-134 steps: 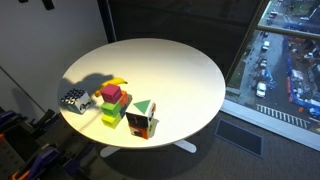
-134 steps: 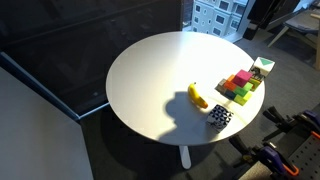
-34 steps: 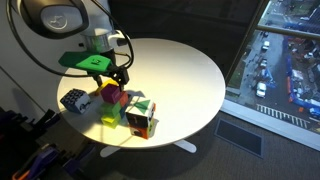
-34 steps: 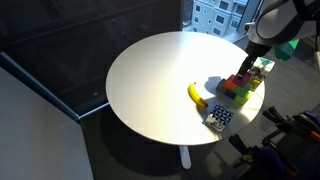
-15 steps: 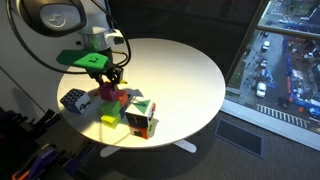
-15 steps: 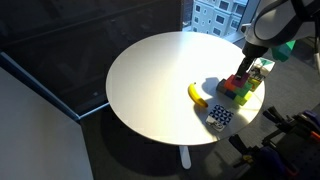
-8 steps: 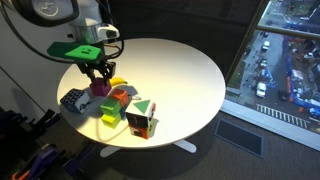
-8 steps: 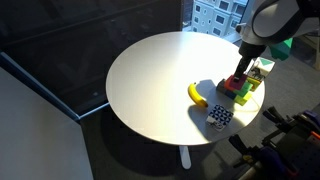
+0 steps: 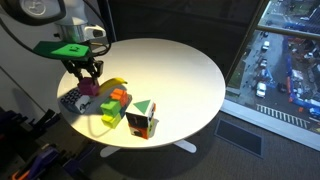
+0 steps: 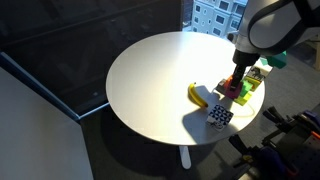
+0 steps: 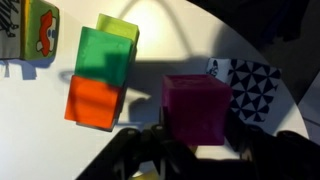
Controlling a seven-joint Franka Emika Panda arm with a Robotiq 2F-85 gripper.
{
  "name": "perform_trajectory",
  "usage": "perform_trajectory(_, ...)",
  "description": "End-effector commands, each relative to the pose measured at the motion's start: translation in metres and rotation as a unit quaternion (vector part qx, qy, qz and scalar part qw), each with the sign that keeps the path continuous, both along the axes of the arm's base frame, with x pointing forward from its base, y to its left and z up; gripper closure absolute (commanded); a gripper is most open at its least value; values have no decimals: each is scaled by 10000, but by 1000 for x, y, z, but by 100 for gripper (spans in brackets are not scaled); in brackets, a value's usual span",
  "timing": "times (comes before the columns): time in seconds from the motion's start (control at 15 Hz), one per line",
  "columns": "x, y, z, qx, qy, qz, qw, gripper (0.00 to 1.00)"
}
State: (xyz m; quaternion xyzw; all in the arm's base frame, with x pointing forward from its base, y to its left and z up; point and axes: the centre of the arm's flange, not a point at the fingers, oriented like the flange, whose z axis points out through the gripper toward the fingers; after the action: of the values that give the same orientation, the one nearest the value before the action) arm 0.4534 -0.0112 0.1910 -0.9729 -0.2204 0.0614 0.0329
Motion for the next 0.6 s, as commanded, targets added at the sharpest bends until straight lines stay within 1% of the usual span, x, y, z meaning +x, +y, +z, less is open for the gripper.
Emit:
perform_trajectory(0.0,-17,10,10,73,108,81,9999,70)
perform_trajectory(0.33,-27,25,6,171,200,59,9996,70)
perform_trajectory(0.53,-32,33,5,225,186,-39,9996,70)
